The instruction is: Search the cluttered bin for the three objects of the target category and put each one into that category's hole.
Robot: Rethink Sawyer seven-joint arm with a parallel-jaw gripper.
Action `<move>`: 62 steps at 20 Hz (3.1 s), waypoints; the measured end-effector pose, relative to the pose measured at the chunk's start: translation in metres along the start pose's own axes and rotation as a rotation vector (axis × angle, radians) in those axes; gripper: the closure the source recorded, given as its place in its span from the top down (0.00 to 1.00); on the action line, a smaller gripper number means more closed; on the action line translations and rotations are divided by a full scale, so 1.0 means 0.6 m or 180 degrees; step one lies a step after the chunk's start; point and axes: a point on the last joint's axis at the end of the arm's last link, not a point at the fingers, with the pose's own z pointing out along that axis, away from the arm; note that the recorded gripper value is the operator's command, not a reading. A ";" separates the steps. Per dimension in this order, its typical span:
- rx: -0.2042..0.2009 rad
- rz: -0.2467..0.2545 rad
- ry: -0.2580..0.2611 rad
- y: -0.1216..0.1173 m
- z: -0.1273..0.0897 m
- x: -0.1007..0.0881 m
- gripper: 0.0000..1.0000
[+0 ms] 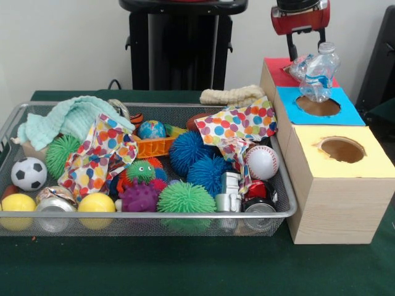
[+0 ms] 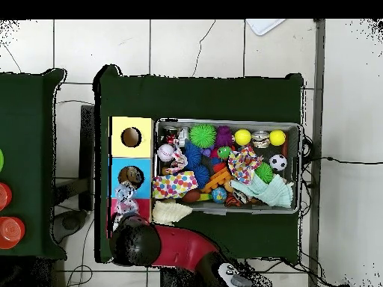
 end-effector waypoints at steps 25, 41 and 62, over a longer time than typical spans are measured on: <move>-0.0001 -0.0019 -0.0020 0.005 0.000 -0.004 1.00; 0.0003 -0.0033 -0.0031 0.009 0.001 -0.006 1.00; -0.0061 -0.0030 -0.0398 0.030 -0.025 -0.102 1.00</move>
